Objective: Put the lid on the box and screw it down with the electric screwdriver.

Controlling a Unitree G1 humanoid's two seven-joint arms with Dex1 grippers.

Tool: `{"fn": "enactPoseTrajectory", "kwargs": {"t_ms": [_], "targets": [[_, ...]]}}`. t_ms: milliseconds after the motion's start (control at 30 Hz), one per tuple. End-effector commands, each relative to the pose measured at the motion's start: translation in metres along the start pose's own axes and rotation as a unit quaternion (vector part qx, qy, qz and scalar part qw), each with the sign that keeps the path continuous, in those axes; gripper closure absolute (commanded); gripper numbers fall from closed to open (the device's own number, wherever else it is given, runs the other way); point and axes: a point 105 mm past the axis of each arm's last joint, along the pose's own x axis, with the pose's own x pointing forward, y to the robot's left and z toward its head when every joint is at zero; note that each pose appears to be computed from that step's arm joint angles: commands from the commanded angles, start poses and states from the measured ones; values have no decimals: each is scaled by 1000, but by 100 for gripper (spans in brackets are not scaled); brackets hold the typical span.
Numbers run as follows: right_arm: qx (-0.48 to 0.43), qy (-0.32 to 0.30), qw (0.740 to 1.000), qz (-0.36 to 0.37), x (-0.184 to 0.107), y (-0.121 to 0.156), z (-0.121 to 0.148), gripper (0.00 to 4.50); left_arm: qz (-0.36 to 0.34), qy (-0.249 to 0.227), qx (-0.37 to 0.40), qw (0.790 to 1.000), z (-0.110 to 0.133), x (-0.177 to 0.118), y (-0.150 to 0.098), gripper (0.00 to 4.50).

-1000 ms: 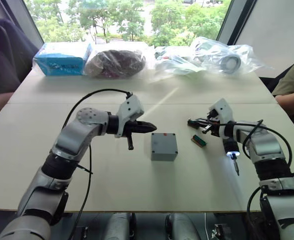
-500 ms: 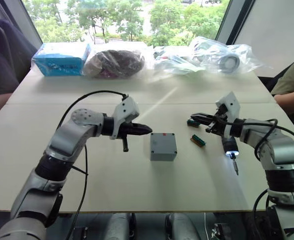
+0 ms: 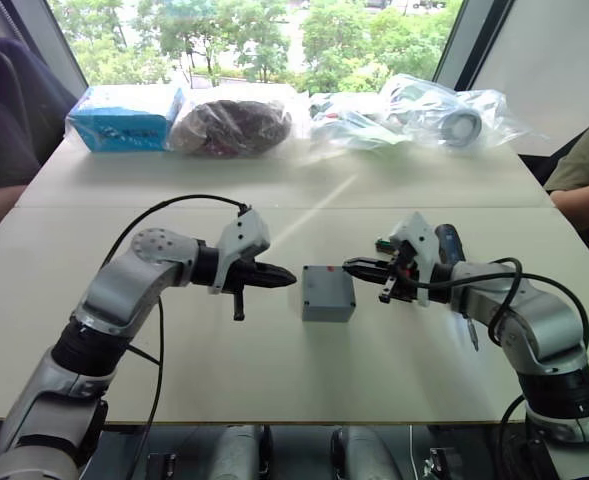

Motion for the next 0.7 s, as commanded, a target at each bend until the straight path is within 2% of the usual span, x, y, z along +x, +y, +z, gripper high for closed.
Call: {"fn": "enactPoseTrajectory", "kwargs": {"t_ms": [33,700], "targets": [[-16,-9,1000,-10,-4,-5,7,440,1,-12,22,1000,10,1,-1,450],[-11,-12,1000,-24,-13,-17,9,440,6,-17,25,1000,10,5,-1,450]]}}
